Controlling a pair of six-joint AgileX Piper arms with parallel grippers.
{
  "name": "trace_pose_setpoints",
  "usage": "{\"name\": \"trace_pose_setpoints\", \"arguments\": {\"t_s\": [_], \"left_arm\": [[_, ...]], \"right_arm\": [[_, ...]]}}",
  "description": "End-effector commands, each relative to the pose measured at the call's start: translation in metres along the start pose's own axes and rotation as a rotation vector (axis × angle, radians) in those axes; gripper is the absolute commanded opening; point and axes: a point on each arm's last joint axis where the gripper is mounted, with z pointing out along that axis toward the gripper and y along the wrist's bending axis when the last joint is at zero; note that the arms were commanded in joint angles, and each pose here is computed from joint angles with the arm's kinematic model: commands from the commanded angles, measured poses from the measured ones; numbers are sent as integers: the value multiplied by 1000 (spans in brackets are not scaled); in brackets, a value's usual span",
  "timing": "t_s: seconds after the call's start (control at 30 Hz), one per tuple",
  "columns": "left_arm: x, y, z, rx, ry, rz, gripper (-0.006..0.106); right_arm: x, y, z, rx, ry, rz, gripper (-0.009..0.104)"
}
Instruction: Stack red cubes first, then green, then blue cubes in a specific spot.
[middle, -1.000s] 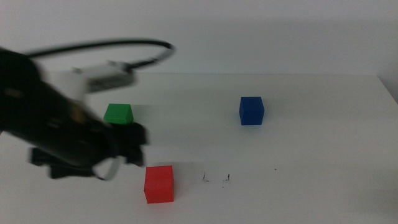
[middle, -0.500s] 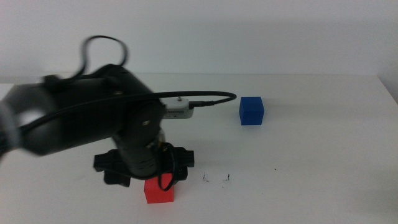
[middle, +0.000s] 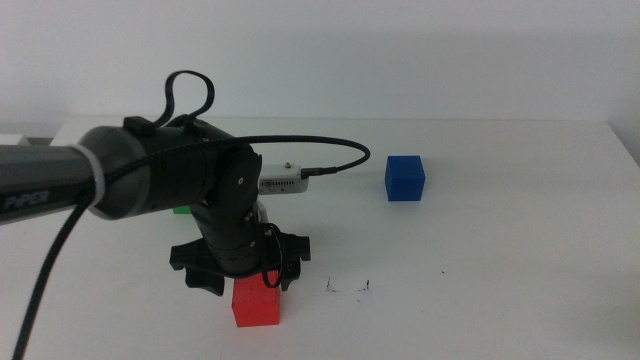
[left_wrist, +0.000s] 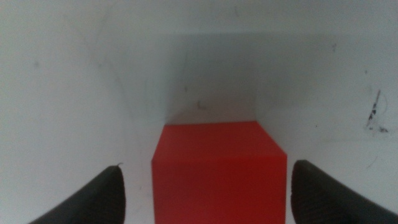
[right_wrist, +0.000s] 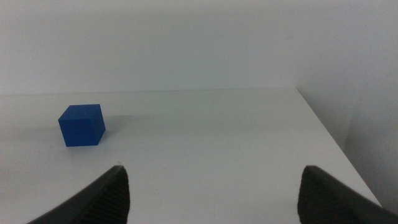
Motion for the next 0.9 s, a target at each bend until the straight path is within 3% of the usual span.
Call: {"name": "trace_pose_setpoints", "arguments": {"t_s": [0.0, 0.1, 0.23, 0.37, 0.57, 0.87], "left_arm": [[-4, -1, 5, 19, 0, -5, 83], [-4, -2, 12, 23, 23, -8, 68], [-3, -5, 11, 32, 40, -22, 41], [-2, -34, -8, 33, 14, 7, 20], [-23, -88, -12, 84, -1, 76, 17], [-42, -110, 20, 90, 7, 104, 17]], "right_arm": [[0, 0, 0, 2, -10, -15, 93], [0, 0, 0, 2, -10, -15, 93], [0, 0, 0, 2, -10, -15, 93], [0, 0, 0, 2, -10, -15, 93], [0, 0, 0, 2, -10, -15, 93], [0, 0, 0, 2, -10, -15, 93]]}}
